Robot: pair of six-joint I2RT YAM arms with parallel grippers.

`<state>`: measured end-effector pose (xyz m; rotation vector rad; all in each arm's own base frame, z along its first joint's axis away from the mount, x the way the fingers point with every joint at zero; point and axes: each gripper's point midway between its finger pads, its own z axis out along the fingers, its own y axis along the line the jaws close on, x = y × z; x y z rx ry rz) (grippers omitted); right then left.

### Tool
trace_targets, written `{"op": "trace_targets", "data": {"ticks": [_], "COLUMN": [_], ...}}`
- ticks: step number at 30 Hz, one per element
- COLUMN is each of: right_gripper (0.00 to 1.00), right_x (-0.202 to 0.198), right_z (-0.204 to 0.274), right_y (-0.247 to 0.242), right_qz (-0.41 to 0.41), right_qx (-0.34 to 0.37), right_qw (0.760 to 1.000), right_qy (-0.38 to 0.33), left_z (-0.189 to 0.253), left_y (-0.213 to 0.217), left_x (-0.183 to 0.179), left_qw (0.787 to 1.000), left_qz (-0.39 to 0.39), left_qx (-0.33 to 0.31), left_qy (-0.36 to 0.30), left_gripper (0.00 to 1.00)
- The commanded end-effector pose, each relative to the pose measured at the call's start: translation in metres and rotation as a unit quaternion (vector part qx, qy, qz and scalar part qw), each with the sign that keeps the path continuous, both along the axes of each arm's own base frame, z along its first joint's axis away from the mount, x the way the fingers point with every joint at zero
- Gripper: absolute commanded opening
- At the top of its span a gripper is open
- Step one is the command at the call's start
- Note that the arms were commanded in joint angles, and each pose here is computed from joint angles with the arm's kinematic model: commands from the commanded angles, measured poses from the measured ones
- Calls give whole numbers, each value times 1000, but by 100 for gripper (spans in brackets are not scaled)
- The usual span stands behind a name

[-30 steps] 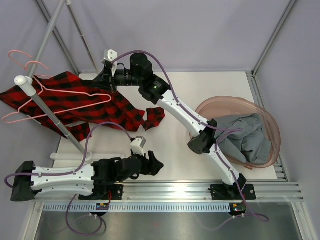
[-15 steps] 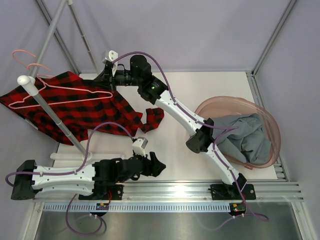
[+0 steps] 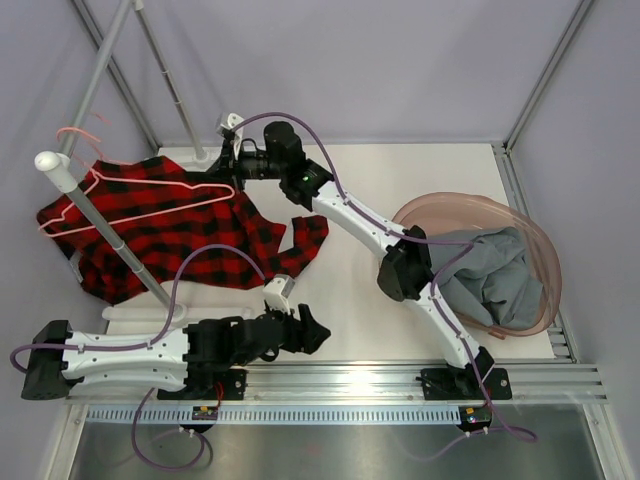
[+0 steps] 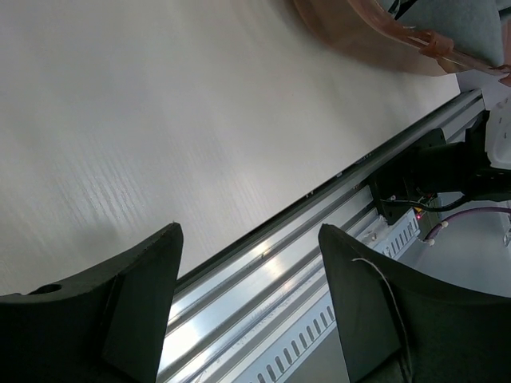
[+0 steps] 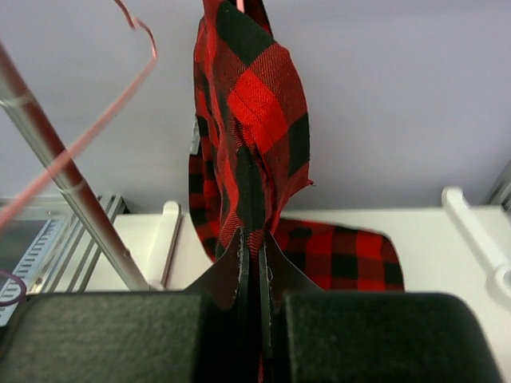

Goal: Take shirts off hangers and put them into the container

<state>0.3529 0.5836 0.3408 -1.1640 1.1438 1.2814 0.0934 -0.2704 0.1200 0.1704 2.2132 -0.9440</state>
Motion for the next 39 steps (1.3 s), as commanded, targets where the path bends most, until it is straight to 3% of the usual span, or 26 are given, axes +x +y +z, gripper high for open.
{"op": "trace_targets", "data": {"ticks": [1, 3, 7, 9, 10, 11, 13, 14, 16, 17, 19, 20, 21, 22, 23, 24, 28, 32, 39], "right_gripper": [0, 0, 0, 0, 0, 0, 0, 0, 0, 0, 0, 0, 0, 0, 0, 0, 0, 0, 0], "right_x": [4, 13, 49, 66, 79, 74, 87, 78, 81, 67, 61, 45, 36, 27, 1, -11, -74, -130, -157], "right_z": [28, 48, 36, 64, 45, 69, 51, 75, 61, 81, 56, 74, 52, 50, 74, 55, 66, 87, 85], "right_y": [-17, -31, -70, -111, -128, -150, -190, -212, -252, -270, -298, -317, -327, -337, -354, -362, -384, -402, -409], "right_qz": [-35, -87, -189, -258, -299, -321, -383, -398, -438, -444, -476, -492, -498, -504, -506, -507, -468, -430, -407], "right_qx": [24, 31, 1, 17, -4, 7, -33, -21, -46, -34, -84, -73, -98, -99, -69, -88, -67, -37, -45], "right_qw": [999, 996, 982, 966, 953, 947, 922, 916, 896, 894, 874, 867, 860, 856, 859, 856, 878, 898, 907], "right_qy": [-6, -16, 22, 26, 40, 32, 51, 46, 60, 51, 50, 42, 53, 54, 43, 55, 80, 86, 100], "left_z": [12, 14, 20, 27, 32, 44, 59, 87, 92, 102, 138, 149, 186, 190, 204, 212, 296, 338, 379], "left_y": [2, 1, -5, -12, -15, -24, -34, -44, -56, -63, -85, -91, -94, -102, -103, -98, -98, -85, -45], "left_x": [6, 6, 1, -3, -4, -8, -13, -12, -11, -10, -6, -3, 3, 9, 14, 23, 56, 88, 117], "left_qw": [1000, 1000, 999, 998, 998, 996, 993, 990, 986, 982, 979, 975, 974, 972, 969, 965, 961, 954, 941], "left_qz": [16, 12, -8, -25, -31, -49, -67, -78, -90, -101, -103, -107, -91, -83, -76, -61, -6, 30, 52], "left_qx": [-11, -12, -10, -1, 1, 4, 8, -1, 40, 52, 54, 63, 54, 73, 82, 105, 72, 74, 60], "left_qy": [-16, -21, -38, -54, -62, -78, -99, -121, -133, -150, -169, -184, -199, -207, -222, -232, -265, -290, -328], "left_gripper": [73, 73, 73, 72, 72, 71, 71, 71, 71, 71, 72, 72, 72, 73, 74, 74, 74, 73, 73]}}
